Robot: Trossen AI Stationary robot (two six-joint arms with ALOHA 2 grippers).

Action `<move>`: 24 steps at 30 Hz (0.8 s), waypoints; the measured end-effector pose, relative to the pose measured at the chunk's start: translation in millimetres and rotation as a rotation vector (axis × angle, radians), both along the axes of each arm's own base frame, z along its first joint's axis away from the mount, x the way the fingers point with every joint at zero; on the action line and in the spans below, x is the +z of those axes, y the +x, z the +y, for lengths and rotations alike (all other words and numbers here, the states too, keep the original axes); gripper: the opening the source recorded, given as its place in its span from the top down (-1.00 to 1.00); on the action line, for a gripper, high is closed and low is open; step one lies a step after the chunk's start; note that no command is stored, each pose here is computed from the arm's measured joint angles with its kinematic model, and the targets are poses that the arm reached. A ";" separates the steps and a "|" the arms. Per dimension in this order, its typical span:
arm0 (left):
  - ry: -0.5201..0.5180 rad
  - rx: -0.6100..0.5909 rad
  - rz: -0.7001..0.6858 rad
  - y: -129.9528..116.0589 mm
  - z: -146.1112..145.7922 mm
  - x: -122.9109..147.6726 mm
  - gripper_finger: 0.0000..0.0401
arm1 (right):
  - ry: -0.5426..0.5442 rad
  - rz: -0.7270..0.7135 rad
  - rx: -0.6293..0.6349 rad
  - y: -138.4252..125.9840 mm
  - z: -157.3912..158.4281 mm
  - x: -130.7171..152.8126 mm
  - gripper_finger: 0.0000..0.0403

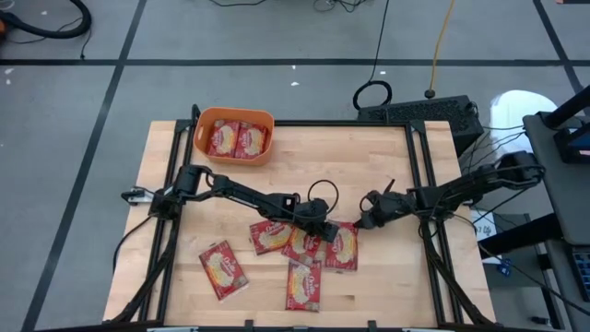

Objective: Sort popcorn bags into baskets
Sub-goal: Stack the red popcorn bag on top of the red popcorn bag in the orange bin

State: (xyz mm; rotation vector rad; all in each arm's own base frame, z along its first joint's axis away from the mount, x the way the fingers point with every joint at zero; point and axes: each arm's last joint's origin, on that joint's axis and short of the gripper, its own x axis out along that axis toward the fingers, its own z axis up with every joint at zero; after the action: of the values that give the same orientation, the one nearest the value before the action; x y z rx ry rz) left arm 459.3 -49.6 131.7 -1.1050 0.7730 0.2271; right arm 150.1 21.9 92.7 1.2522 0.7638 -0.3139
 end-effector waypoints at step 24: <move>-0.173 -0.148 -0.007 -6.0 25.5 28.1 0.28 | -0.137 -0.274 0.038 10.9 4.0 18.6 1.00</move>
State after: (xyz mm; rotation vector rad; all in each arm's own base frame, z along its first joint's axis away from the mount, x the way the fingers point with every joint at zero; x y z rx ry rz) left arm 453.3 -24.1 159.8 -1.2046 0.8767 0.0321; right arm 160.9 25.8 111.2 1.1215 0.5211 -0.1562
